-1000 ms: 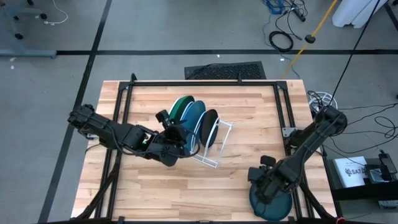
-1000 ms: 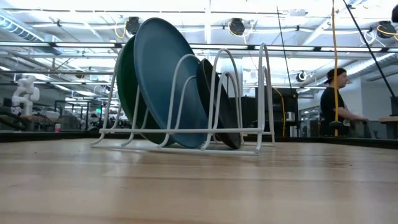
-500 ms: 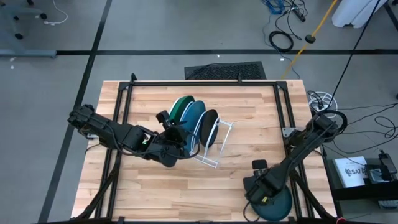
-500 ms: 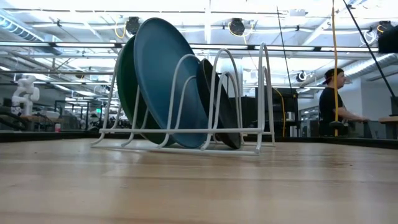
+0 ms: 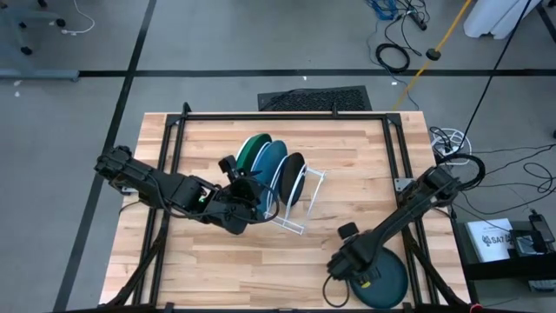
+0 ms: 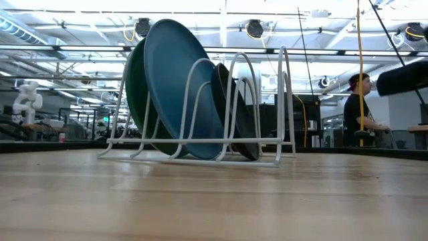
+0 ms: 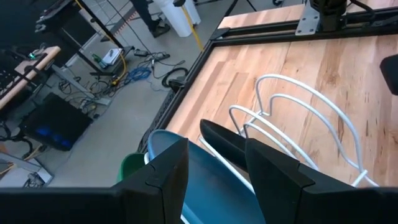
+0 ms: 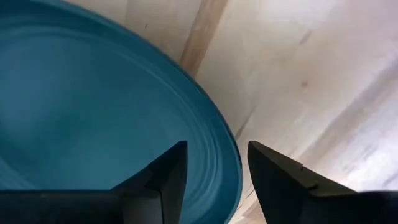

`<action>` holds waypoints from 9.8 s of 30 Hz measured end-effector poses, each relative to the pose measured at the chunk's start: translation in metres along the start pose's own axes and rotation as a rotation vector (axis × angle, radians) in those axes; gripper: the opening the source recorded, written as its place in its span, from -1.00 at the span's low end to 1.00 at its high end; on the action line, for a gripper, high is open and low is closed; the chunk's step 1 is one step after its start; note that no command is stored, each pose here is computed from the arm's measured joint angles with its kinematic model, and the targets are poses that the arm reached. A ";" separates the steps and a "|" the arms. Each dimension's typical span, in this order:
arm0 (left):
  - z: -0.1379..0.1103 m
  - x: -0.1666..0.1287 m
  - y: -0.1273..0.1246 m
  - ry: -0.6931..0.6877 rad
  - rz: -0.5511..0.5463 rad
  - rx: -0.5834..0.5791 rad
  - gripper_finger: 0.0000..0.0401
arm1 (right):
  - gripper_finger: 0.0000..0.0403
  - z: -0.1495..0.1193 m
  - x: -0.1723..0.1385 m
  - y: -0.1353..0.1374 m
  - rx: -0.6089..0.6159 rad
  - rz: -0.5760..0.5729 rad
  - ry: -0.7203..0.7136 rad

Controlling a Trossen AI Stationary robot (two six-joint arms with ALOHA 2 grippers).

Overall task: Sort dishes
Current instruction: Put the dark blue plate in the dish rack, then return to Home Position

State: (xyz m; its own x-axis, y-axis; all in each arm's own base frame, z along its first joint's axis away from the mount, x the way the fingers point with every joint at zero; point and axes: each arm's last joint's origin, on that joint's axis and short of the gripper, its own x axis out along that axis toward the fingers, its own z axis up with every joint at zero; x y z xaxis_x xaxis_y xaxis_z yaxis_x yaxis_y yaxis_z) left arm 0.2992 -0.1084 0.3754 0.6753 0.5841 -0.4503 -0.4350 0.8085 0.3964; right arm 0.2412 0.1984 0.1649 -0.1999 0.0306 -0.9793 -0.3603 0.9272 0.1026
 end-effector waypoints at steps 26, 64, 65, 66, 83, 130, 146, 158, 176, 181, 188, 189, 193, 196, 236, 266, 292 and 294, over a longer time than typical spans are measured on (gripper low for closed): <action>0.000 0.001 0.001 -0.001 0.010 0.026 -0.16 | -0.98 0.008 0.019 -0.002 -0.024 -0.053 0.058; 0.001 0.006 0.005 0.002 0.049 0.076 -0.16 | -1.00 -0.114 -0.202 -0.033 0.215 -1.223 -1.039; 0.001 0.006 0.006 0.003 0.051 0.075 -0.16 | -1.00 -0.112 -0.206 -0.033 0.202 -1.253 -1.032; 0.001 0.007 0.006 0.003 0.053 0.074 -0.16 | -1.00 -0.111 -0.210 -0.034 0.184 -1.275 -1.024; 0.001 0.005 0.005 -0.001 0.047 0.046 -0.16 | -1.00 -0.072 -0.201 -0.086 -0.015 -1.409 -0.642; 0.001 0.005 0.005 -0.002 0.048 0.024 -0.16 | -0.28 0.011 -0.123 -0.123 -0.275 -1.271 -0.317; 0.015 0.003 0.002 -0.092 -0.002 0.143 -0.16 | -0.25 -0.039 -0.170 -0.093 -0.042 -1.182 -0.707; 0.017 0.007 0.005 -0.095 0.010 0.110 -0.16 | -0.25 -0.029 -0.153 -0.103 -0.033 -1.063 -0.666; 0.026 -0.002 0.009 -0.154 -0.177 0.043 -0.23 | -0.27 -0.026 -0.158 -0.089 -0.057 -1.007 -0.786; 0.031 -0.008 0.015 -0.204 -0.265 0.082 -0.47 | -0.47 -0.041 -0.175 -0.082 -0.067 -0.809 -0.977; 0.029 -0.005 0.029 -0.342 -0.406 0.099 -0.95 | -0.96 -0.064 -0.191 -0.076 -0.074 -0.676 -1.200; 0.026 -0.004 0.031 -0.369 -0.418 0.087 -0.95 | -0.97 -0.067 -0.190 -0.076 -0.070 -0.674 -1.234; 0.000 0.004 0.044 -0.431 -0.417 0.027 -0.97 | -0.99 -0.079 -0.181 -0.077 -0.049 -0.679 -1.342; -0.028 0.010 0.052 -0.461 -0.426 -0.001 -0.98 | -1.00 -0.092 -0.168 -0.079 -0.021 -0.668 -1.403; -0.264 0.039 0.093 -0.620 -0.519 -0.317 -1.00 | -1.00 -0.204 -0.028 -0.103 0.245 -0.452 -1.846; -0.283 0.030 0.103 -0.596 -0.546 -0.353 -1.00 | -1.00 -0.194 0.007 -0.119 0.274 -0.435 -1.837; -0.292 0.023 0.105 -0.594 -0.532 -0.333 -0.96 | -1.00 -0.193 0.009 -0.119 0.274 -0.393 -1.824; -0.292 0.023 0.106 -0.593 -0.519 -0.337 -0.96 | -1.00 -0.193 0.009 -0.119 0.274 -0.392 -1.818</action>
State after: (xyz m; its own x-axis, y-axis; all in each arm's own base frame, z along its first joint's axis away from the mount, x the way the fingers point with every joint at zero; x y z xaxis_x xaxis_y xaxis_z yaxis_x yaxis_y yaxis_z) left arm 0.0949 0.0115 0.1735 0.9969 0.0765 0.0207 -0.0755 0.9961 -0.0453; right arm 0.1061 0.0164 0.1774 0.9963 -0.0344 0.0783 0.0338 0.9994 0.0096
